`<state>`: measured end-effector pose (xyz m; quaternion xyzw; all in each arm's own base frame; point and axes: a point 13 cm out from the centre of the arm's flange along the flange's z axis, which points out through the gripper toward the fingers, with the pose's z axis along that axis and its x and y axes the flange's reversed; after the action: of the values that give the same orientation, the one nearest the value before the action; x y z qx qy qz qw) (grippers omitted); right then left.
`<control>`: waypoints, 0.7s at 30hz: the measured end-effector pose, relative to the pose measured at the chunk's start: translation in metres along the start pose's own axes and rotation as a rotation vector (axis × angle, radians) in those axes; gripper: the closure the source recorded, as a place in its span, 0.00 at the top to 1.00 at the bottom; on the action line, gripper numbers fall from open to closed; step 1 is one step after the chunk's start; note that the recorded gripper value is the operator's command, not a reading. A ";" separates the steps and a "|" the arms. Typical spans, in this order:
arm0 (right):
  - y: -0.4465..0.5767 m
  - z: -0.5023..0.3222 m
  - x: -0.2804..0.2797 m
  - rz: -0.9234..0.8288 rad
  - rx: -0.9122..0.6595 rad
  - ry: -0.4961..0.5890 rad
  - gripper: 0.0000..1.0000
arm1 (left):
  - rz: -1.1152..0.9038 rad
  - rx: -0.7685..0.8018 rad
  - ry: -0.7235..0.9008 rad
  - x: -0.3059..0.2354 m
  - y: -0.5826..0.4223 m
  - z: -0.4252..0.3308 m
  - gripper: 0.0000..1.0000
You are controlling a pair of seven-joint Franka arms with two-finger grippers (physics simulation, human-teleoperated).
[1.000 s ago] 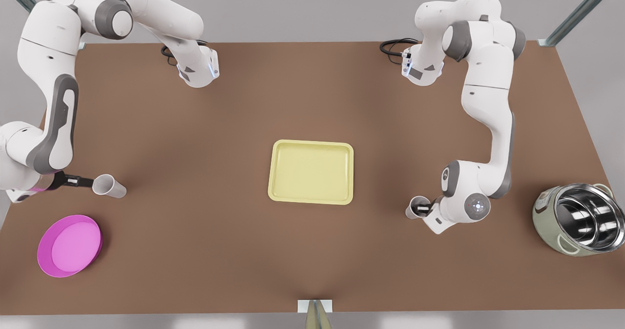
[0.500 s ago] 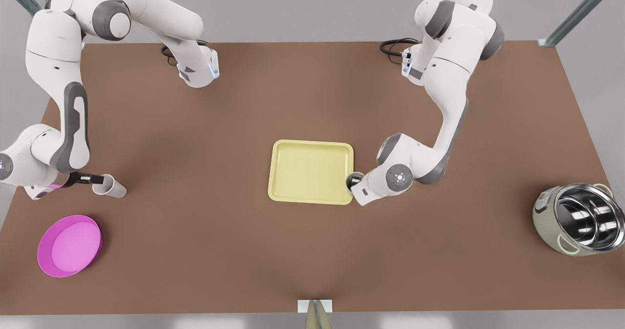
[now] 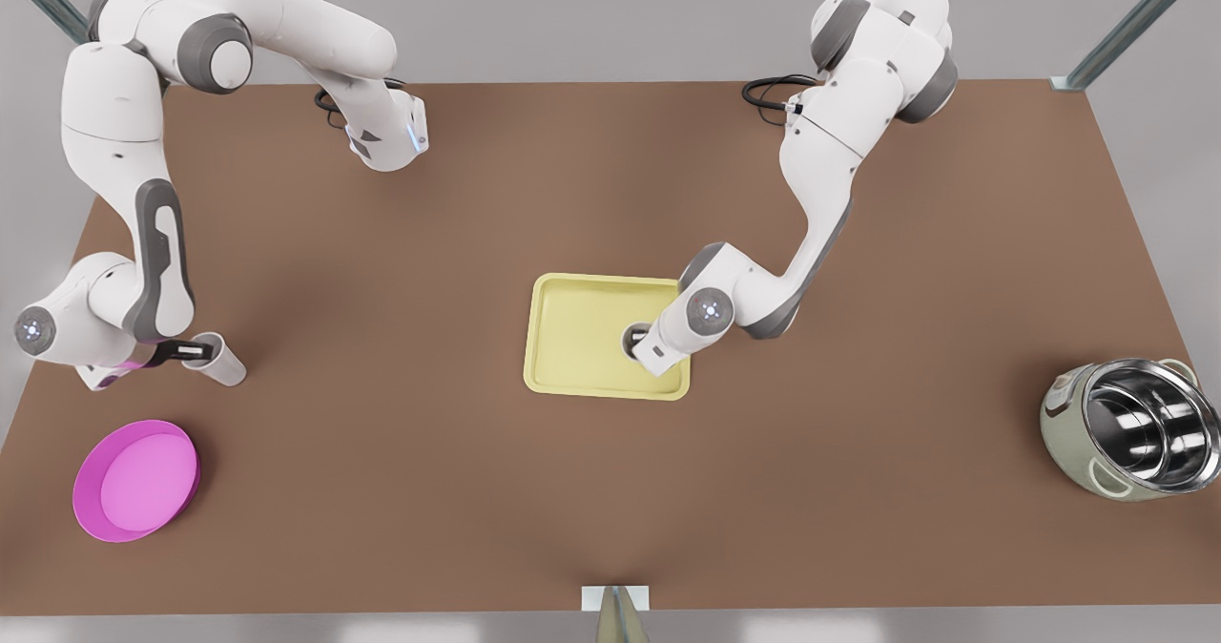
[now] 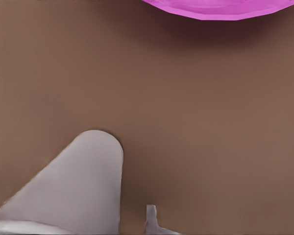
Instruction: Use both arms to respectively pick up the white IKEA cups from the middle-left and middle-right positions, then place the white IKEA cups onto the middle-middle tray, ensuring that the cups remain upright and do not tip over
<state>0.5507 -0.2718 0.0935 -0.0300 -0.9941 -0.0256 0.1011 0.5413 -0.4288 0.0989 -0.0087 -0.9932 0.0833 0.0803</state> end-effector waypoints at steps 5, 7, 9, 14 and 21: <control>0.031 -0.024 -0.022 -0.059 -0.002 -0.043 0.21 | -0.048 0.026 -0.018 0.002 0.001 -0.012 1.00; 0.063 -0.036 -0.040 -0.101 -0.028 -0.076 0.21 | -0.058 0.017 -0.014 0.009 0.005 -0.011 1.00; 0.136 -0.048 -0.064 -0.203 -0.063 -0.108 0.21 | -0.069 0.007 -0.015 0.012 0.007 -0.012 1.00; 0.371 -0.067 -0.082 -0.543 -0.049 -0.138 0.21 | -0.105 -0.006 -0.017 0.013 0.011 -0.022 1.00; 0.553 -0.053 -0.037 -0.803 -0.050 -0.133 0.21 | -0.182 0.029 -0.084 -0.032 0.011 -0.172 1.00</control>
<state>0.6330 0.2743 0.1626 0.3564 -0.9303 -0.0854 0.0179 0.6006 -0.3913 0.2591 0.0863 -0.9911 0.0902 0.0458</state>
